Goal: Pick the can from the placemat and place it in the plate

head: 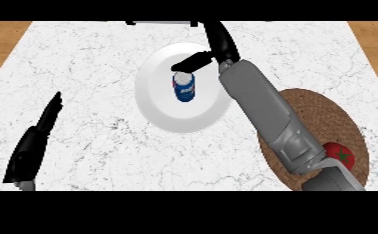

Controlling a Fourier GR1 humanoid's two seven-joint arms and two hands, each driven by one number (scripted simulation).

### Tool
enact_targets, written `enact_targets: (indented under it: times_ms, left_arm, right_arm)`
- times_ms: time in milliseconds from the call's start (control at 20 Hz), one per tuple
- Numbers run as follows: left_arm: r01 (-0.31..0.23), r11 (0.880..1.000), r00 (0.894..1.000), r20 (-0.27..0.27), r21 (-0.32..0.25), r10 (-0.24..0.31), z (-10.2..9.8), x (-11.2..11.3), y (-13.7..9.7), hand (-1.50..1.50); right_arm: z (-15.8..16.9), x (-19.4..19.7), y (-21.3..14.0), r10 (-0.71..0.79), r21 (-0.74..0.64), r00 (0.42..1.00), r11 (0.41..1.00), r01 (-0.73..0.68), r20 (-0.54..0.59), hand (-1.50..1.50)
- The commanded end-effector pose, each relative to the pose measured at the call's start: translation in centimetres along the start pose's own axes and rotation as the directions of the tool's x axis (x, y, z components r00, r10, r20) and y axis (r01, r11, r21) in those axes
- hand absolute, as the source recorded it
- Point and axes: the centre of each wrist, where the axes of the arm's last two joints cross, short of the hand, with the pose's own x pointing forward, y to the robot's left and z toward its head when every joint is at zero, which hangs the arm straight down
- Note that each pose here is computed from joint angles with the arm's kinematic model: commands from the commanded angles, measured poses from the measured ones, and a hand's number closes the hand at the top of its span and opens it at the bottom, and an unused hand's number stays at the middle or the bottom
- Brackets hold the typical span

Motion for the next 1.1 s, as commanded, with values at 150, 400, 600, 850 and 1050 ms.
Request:
enact_targets:
  times_ms: [150, 400, 600, 850, 1050]
  left_arm:
    - [0.006, 1.0, 1.0, -0.005, 0.011, -0.006, -0.3, 0.7, 0.4, 0.0]
    - [-0.002, 1.0, 1.0, 0.007, 0.005, 0.002, 0.9, 0.7, -0.3, 0.0]
    - [-0.001, 1.0, 1.0, 0.016, -0.011, 0.001, 1.1, 0.4, 0.6, 0.0]
    - [-0.002, 1.0, 1.0, -0.004, 0.005, 0.002, -0.4, 0.3, 0.0, 0.0]
    - [-0.008, 1.0, 1.0, 0.014, -0.007, 0.008, -0.2, 0.8, -0.2, 0.0]
  right_arm:
    - [-0.3, -3.1, -8.8, -0.267, -0.098, 0.963, 0.958, 0.269, 0.036, -1.5]
    - [1.7, -8.0, -13.0, -0.289, -0.134, 0.952, 0.945, 0.3, 0.098, -1.5]
    - [3.1, -10.4, -15.4, -0.252, -0.103, 0.958, 0.958, 0.267, 0.134, -1.5]
    - [4.3, -11.3, -19.9, -0.236, -0.096, 0.961, 0.963, 0.251, 0.148, -1.5]
    - [4.9, -11.9, -21.5, -0.238, -0.115, 0.965, 0.961, 0.251, 0.113, -1.5]
